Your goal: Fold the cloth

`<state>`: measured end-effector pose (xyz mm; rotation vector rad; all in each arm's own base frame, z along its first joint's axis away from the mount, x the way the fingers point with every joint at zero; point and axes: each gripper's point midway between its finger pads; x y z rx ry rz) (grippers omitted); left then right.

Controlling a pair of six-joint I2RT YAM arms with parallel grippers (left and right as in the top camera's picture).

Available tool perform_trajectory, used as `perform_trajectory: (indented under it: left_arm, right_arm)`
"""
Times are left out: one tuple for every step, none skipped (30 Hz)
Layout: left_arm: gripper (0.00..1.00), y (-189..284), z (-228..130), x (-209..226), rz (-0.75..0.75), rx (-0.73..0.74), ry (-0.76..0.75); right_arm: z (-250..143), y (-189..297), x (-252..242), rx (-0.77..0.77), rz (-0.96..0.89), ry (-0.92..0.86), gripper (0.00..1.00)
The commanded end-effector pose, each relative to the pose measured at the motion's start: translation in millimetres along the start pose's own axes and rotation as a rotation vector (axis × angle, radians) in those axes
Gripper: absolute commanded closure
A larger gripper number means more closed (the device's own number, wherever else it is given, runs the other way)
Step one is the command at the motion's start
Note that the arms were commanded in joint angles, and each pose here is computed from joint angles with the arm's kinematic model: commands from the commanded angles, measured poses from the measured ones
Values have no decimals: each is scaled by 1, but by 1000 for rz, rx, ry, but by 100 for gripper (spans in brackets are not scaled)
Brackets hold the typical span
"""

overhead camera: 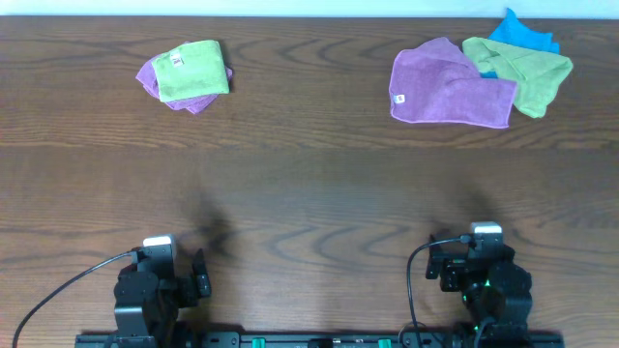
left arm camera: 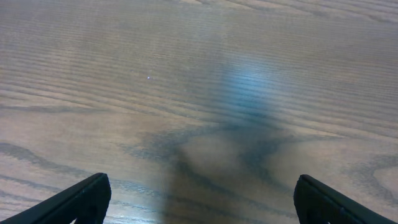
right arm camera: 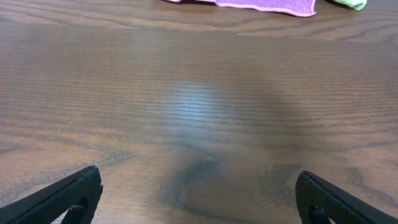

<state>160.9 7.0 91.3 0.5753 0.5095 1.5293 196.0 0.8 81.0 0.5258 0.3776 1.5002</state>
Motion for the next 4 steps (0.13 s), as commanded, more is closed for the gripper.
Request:
perform_trajectory:
  left_arm:
    - [5, 0, -1, -1, -7, -2, -10]
    - [5, 0, -1, -1, -7, -2, -10]
    - [5, 0, -1, -1, -7, -2, -10]
    - [5, 0, -1, -1, -7, -2, -10]
  right_arm:
    - [-3, -2, 1, 3, 9, 8, 1]
    - [-3, -2, 1, 3, 9, 7, 1]
    - [-3, -2, 1, 3, 9, 8, 1]
    - [-3, -2, 1, 3, 9, 7, 1]
Point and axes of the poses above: each gripper's point midway between its finger pads, its own y axis back along the fingers, its own x axis along the line the jaws close on, z = x × y, and after that the axes turned 6 degrees about -y, right-handed
